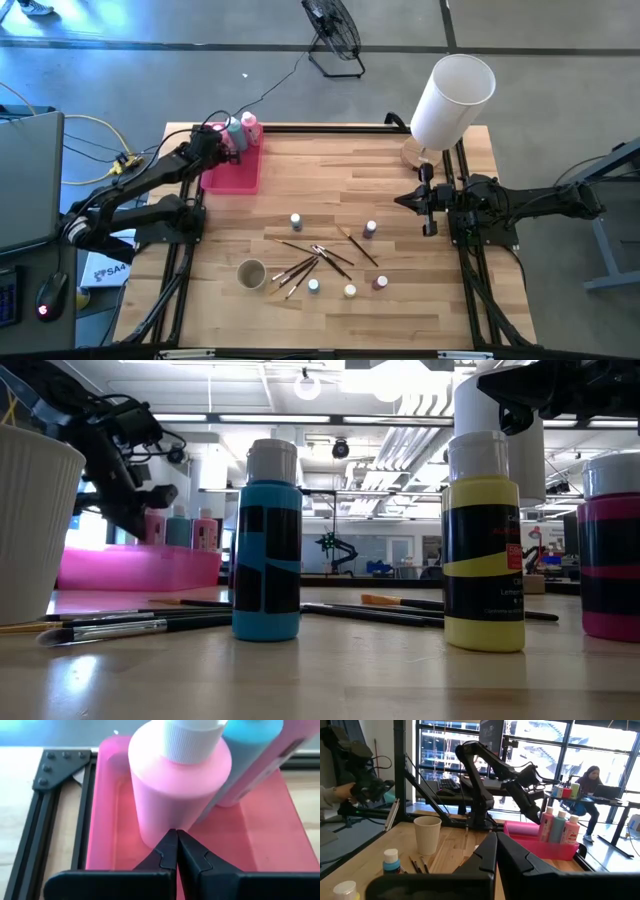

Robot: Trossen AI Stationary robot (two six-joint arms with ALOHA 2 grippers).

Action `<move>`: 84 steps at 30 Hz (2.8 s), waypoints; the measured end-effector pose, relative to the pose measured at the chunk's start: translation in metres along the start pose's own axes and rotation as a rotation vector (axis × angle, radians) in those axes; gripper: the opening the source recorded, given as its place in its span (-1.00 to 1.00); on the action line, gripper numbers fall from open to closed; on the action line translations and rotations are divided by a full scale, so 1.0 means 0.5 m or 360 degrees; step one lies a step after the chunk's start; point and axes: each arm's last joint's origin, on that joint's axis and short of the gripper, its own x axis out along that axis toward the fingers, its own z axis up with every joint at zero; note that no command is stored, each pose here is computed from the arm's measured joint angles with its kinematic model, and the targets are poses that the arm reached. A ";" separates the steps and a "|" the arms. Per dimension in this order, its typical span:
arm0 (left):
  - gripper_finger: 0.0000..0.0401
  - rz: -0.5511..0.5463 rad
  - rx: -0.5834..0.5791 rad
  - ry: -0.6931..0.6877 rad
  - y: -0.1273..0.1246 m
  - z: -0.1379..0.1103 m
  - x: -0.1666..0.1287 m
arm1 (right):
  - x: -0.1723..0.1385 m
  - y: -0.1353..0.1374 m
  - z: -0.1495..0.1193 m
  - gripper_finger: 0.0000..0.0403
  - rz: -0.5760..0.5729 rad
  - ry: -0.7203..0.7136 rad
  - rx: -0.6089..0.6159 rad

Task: Pick & Place Paint Supplies
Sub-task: Put the big pink paint bottle into the pink bin, then put the small light blue paint bottle into the pink bin

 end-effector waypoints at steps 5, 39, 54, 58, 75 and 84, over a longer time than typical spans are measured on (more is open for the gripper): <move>-1.00 0.0069 0.0037 0.0022 -0.003 -0.004 0.016 | 0.000 0.000 0.000 -0.98 0.0000 0.0000 0.0000; -1.00 -0.0991 0.0168 0.0138 -0.026 0.011 -0.049 | 0.000 0.000 0.000 -0.98 0.0000 0.0000 0.0001; -1.00 -0.1339 0.0498 -0.0181 -0.110 -0.012 -0.125 | 0.000 0.000 0.000 -0.99 0.0000 -0.0002 0.0001; -1.00 -0.1495 0.0725 -0.0290 -0.131 -0.025 -0.150 | 0.000 0.000 0.000 -0.99 0.0001 -0.0002 0.0001; -1.00 -0.1794 0.1262 -0.0462 -0.152 -0.058 -0.187 | 0.000 0.000 0.000 -0.99 0.0000 -0.0002 0.0001; -0.99 -0.1749 0.1311 -0.0509 -0.152 -0.057 -0.186 | 0.000 0.000 0.000 -0.99 0.0000 -0.0002 0.0001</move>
